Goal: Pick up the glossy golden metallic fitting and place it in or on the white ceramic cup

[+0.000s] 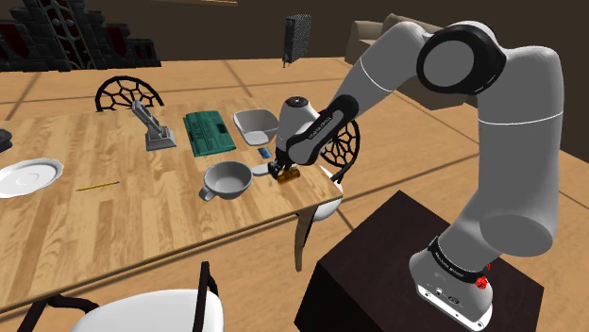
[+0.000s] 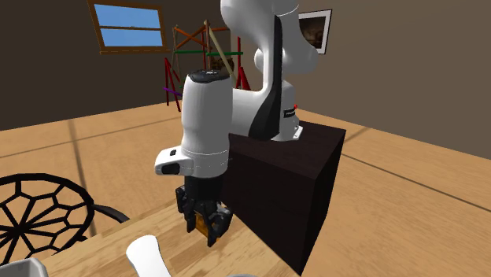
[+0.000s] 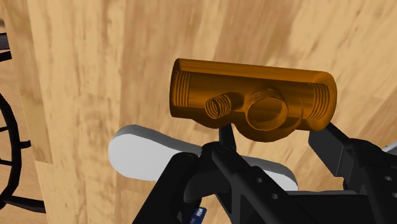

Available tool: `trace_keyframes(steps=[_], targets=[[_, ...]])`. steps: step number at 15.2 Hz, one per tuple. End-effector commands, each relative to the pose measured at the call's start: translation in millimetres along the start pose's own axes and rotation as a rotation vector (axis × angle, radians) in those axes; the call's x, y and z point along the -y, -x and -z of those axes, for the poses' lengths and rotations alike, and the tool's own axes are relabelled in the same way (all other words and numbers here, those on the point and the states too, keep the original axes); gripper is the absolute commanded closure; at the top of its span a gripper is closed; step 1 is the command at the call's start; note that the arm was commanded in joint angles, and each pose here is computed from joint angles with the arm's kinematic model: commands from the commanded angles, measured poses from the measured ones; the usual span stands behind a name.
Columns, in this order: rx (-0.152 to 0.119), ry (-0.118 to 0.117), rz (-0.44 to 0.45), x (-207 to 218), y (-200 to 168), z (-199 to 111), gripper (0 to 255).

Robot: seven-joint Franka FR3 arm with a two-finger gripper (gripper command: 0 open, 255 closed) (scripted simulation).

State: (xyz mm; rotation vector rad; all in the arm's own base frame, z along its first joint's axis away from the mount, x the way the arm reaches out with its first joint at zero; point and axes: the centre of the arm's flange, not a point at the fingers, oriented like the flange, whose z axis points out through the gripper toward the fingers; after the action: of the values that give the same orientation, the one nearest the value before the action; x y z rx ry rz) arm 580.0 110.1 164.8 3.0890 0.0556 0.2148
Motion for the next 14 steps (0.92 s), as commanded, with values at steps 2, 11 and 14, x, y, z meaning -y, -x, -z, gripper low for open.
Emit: trace_keyframes(steps=[2,11,14], targets=[[0.000,0.000,0.000,-2.0,-2.5,15.4,255],[0.000,0.000,0.000,-4.3,-9.0,62.4,255],[0.000,0.000,0.000,-5.0,-11.2,78.0,255]])
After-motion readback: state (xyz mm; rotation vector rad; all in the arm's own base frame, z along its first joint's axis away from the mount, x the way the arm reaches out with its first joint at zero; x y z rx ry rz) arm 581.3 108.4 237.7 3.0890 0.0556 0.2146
